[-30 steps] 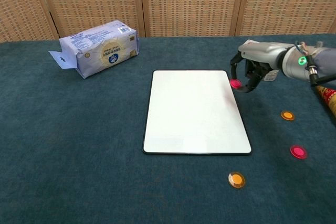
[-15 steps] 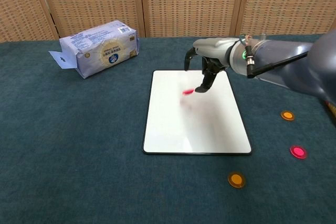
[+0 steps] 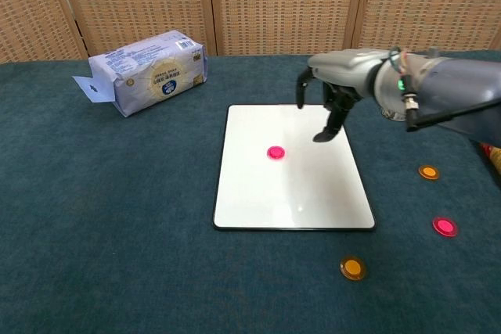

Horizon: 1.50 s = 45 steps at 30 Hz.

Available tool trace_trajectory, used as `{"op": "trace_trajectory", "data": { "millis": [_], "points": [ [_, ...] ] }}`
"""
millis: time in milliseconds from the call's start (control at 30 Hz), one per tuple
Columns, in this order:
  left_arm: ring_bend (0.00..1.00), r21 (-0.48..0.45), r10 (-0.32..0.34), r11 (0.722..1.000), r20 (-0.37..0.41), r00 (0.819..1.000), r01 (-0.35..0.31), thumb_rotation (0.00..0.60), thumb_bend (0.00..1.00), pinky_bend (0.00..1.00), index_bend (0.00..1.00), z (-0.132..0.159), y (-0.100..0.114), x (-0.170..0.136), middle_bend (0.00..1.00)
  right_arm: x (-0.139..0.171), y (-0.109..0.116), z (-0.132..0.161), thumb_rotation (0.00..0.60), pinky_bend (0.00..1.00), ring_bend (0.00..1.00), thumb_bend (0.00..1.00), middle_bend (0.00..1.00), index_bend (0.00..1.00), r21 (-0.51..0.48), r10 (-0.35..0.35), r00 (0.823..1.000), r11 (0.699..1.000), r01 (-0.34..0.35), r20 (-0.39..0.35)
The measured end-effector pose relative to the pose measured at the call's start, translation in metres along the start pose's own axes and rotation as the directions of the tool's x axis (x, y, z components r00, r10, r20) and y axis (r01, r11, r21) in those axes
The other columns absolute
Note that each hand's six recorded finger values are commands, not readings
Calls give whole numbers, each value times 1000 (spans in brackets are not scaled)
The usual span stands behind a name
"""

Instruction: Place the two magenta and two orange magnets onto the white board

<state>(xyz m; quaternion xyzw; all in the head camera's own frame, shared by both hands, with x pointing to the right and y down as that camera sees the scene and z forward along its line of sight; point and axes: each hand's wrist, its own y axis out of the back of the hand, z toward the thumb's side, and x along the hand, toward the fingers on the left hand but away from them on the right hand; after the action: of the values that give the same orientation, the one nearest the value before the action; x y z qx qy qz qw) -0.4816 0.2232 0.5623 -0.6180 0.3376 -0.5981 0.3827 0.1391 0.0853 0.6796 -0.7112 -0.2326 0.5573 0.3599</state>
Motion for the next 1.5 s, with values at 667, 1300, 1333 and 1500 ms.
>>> {"op": "trace_trajectory", "data": {
  "millis": [667,1300,1333,1500],
  "points": [
    [0,32,0,999,23,1000,-1,600,0,0,0,12,-5,-4,0,44,-68,-135,600,1000,922,311,949,406,63,30,994,997,-37,106],
    [0,34,-6,999,17,1000,5,600,0,0,0,11,-7,-2,0,41,-87,-146,600,1000,922,311,949,415,81,66,991,994,-76,120],
    [0,34,-6,999,18,1000,5,600,0,0,0,11,-7,-2,0,41,-87,-146,600,1000,922,311,949,415,81,66,991,994,-76,119],
    [0,35,-6,999,18,1000,5,600,0,0,0,12,-7,-2,0,39,-88,-146,600,1000,922,311,949,415,85,67,991,993,-78,118]
  ]
}}
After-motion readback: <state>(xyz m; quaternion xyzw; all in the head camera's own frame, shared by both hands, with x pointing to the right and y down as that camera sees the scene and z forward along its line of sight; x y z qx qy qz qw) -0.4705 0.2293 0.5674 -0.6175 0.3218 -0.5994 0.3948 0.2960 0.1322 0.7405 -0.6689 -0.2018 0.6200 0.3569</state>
